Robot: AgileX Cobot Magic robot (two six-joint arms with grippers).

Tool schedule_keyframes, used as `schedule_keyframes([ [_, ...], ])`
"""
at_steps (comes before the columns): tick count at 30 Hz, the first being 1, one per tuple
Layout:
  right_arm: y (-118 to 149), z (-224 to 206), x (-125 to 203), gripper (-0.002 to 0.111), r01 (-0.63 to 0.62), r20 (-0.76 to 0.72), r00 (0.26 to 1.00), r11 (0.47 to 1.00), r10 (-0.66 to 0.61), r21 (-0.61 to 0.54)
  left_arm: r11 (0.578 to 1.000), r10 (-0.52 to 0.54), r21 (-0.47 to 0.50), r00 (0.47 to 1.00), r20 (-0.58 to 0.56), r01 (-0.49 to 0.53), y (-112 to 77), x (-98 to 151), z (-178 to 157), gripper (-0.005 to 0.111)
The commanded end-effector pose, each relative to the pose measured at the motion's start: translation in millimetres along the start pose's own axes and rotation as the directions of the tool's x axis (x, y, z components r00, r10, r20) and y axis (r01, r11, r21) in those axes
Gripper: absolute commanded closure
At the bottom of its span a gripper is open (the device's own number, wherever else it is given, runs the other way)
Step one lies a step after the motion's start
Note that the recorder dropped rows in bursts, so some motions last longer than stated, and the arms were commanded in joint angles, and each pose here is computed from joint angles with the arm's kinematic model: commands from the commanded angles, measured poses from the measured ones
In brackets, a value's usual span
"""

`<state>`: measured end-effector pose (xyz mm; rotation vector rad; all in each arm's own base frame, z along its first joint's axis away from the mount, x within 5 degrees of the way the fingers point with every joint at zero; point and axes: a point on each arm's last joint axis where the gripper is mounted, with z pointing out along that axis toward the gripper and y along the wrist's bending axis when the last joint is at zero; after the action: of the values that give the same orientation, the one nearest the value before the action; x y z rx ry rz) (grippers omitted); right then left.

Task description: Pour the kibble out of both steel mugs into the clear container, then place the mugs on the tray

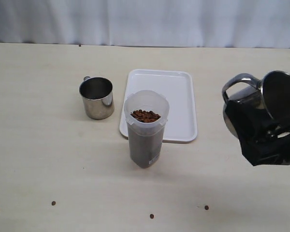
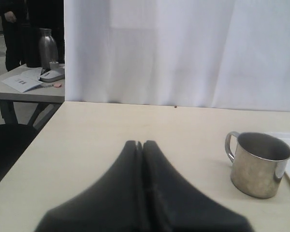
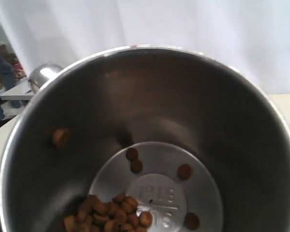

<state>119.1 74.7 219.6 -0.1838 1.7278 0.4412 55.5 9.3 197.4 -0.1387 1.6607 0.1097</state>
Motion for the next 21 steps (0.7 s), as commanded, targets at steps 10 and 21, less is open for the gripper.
schedule_keyframes([
  [10,-21,3,-5,0.103,-0.003,0.016,1.0,0.993,0.001,0.118,1.0,-0.006,0.007,1.0,0.009,0.006,-0.4,0,0,0.107],
  [21,-34,-19,-18,0.103,-0.067,0.107,0.993,0.984,0.05,0.163,1.0,-0.006,0.007,1.0,0.009,0.006,-0.4,0,0,0.107],
])
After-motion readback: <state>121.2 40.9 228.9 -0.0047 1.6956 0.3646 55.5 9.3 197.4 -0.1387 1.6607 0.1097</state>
